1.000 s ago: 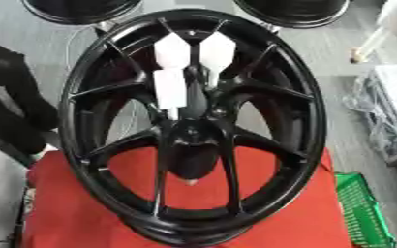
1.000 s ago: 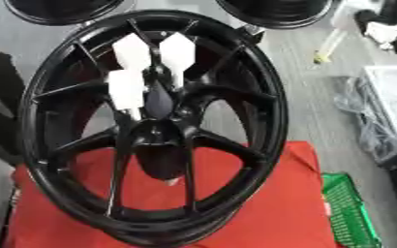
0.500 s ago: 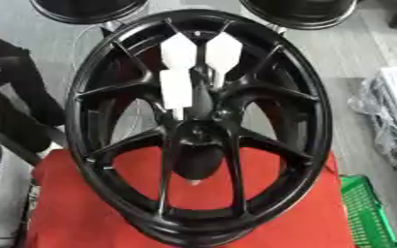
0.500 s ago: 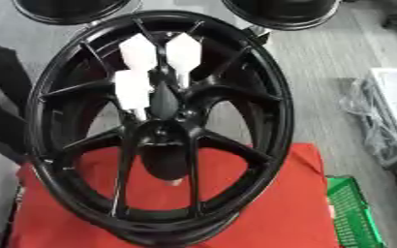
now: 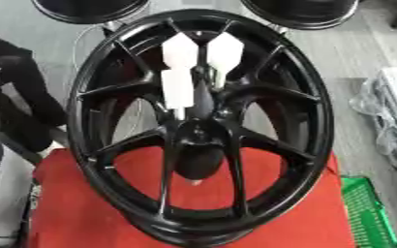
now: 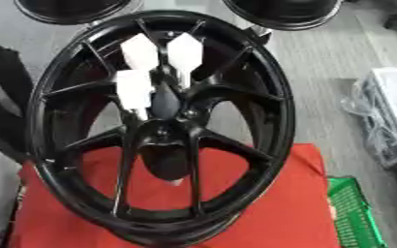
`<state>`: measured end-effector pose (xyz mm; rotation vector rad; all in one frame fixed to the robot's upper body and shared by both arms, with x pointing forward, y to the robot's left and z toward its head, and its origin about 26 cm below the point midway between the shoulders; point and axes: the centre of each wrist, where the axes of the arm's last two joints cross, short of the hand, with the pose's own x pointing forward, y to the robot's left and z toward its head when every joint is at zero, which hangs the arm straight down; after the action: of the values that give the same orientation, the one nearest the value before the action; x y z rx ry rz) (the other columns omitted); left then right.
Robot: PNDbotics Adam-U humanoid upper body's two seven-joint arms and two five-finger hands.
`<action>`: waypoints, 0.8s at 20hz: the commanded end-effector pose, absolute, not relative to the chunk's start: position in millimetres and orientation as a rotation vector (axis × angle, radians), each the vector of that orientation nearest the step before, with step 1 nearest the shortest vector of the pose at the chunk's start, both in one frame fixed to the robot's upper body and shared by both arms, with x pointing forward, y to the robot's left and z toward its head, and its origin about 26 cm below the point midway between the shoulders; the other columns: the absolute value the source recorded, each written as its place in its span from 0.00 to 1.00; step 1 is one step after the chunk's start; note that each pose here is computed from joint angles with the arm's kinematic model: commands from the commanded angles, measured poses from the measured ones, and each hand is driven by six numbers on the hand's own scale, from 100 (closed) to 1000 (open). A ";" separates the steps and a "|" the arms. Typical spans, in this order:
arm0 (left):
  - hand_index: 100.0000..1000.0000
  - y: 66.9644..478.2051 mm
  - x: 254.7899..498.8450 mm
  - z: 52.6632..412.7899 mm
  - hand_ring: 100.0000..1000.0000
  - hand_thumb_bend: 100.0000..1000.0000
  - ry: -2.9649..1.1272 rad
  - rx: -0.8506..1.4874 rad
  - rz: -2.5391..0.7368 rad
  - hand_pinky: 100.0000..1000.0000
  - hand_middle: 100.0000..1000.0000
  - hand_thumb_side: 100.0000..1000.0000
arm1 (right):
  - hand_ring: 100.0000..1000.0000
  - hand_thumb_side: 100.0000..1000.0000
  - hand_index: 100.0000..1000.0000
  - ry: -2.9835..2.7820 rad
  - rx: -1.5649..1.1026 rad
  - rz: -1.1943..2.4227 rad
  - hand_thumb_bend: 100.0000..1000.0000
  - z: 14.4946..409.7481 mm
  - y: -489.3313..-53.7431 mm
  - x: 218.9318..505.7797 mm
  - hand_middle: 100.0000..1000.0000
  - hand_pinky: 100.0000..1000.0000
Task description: Pull the pin out of the wheel hub.
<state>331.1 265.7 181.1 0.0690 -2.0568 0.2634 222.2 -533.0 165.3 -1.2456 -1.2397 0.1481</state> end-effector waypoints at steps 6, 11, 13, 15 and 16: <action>0.62 268.7 329.1 192.8 0.90 0.28 -2.097 0.082 0.245 0.52 0.78 0.61 | 0.90 0.38 0.91 -1.384 -1.366 0.156 0.01 218.5 -508.6 242.8 0.90 0.85; 0.62 266.4 329.4 193.0 0.90 0.28 -2.096 0.071 0.241 0.52 0.78 0.61 | 0.71 0.16 0.80 -1.640 -1.309 0.122 0.00 255.8 -462.1 261.5 0.72 0.72; 0.62 265.0 329.6 193.1 0.90 0.28 -2.096 0.064 0.239 0.52 0.78 0.61 | 0.67 0.16 0.77 -1.769 -1.216 0.101 0.00 267.8 -441.2 270.0 0.68 0.70; 0.62 263.6 329.8 193.3 0.90 0.28 -2.096 0.056 0.237 0.52 0.78 0.61 | 0.66 0.21 0.77 -1.870 -1.099 0.081 0.00 276.0 -424.3 279.2 0.68 0.70; 0.62 262.7 330.0 193.4 0.90 0.28 -2.095 0.052 0.236 0.52 0.78 0.61 | 0.66 0.22 0.77 -1.913 -1.033 0.074 0.00 278.7 -416.1 284.3 0.68 0.70</action>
<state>331.9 263.3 183.4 0.0585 -2.0603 0.2527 285.9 -423.4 266.7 -1.0587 -1.8588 0.0562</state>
